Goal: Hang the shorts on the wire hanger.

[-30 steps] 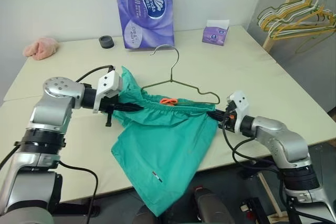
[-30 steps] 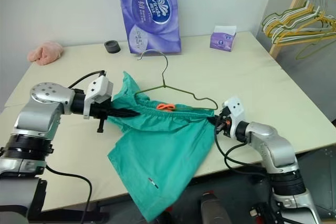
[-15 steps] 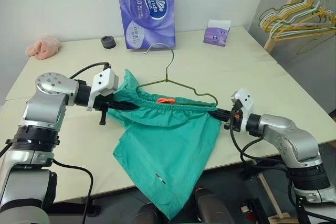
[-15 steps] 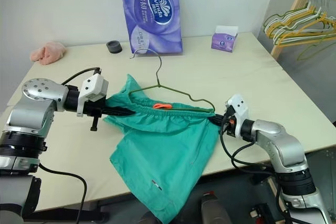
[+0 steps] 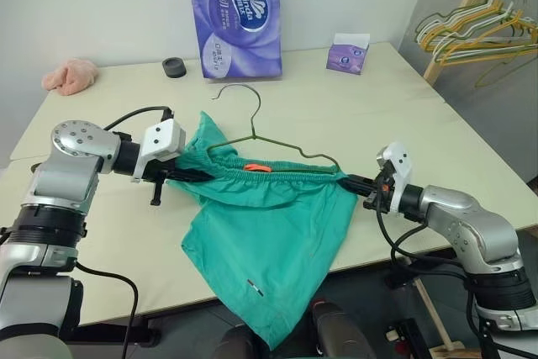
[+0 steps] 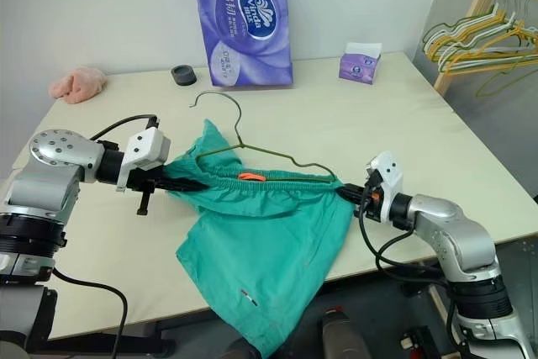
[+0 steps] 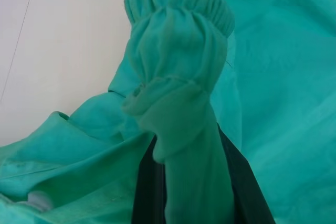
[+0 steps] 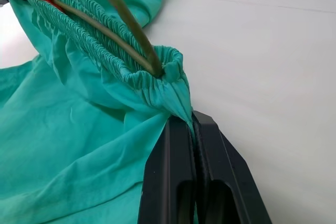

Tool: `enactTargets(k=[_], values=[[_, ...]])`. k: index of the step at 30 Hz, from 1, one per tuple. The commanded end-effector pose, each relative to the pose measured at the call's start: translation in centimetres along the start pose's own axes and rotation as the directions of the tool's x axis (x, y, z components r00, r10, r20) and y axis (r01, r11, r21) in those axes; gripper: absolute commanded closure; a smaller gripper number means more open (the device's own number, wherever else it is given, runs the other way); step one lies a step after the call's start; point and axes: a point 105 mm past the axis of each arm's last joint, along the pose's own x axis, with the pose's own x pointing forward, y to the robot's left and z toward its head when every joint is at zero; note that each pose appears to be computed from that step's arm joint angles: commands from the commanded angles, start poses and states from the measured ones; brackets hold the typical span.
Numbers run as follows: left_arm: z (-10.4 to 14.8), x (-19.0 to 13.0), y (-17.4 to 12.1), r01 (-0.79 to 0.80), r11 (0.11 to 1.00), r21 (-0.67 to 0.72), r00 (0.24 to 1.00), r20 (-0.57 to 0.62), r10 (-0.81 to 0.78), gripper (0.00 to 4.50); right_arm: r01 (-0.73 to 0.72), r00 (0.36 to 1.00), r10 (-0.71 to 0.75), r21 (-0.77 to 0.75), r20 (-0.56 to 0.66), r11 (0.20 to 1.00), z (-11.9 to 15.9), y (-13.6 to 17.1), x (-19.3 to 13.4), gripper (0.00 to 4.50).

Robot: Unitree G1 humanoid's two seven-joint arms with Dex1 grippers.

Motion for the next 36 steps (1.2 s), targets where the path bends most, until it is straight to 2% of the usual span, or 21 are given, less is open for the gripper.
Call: enactTargets(k=[1, 6, 16, 20, 27, 30, 36], values=[[-1.1, -2.5, 1.0, -0.089, 0.996, -0.002, 0.991, -0.098, 0.089, 4.50, 0.134, 0.990, -0.133, -0.015, 0.042, 0.991, 1.2, -2.5, -2.5, 4.46], [-1.8, -2.8, 1.0, -0.079, 0.997, 0.014, 0.985, -0.154, 0.080, 4.50, 0.152, 0.987, -0.151, -0.014, 0.054, 0.988, 1.3, -2.6, -2.9, 4.46], [-2.9, -3.6, 1.2, -0.079, 0.997, 0.021, 0.969, -0.234, 0.081, 4.50, 0.299, 0.951, -0.296, -0.015, 0.087, 0.954, 1.2, -5.2, -4.0, 4.46], [-3.2, -3.6, 1.3, -0.082, 0.996, 0.025, 0.965, -0.247, 0.085, 4.50, 0.229, 0.970, -0.225, -0.043, 0.089, 0.972, 1.5, -3.9, -3.8, 4.46], [-1.9, -2.5, 1.5, -0.086, 0.996, 0.009, 0.984, -0.153, 0.087, 4.50, 0.054, 0.998, -0.055, -0.195, 0.003, 0.979, 0.9, 0.5, -1.6, 4.46], [-1.2, -2.4, 1.7, -0.093, 0.996, -0.009, 0.990, -0.103, 0.092, 4.50, 0.070, 0.998, -0.067, -0.216, 0.021, 0.974, 1.4, 0.5, -0.9, 3.93], [1.3, -2.4, 2.1, -0.117, 0.990, -0.074, 0.992, 0.038, 0.120, 4.50, 0.062, 0.998, -0.060, -0.327, 0.014, 0.943, 2.3, 0.8, 1.1, 1.92]])
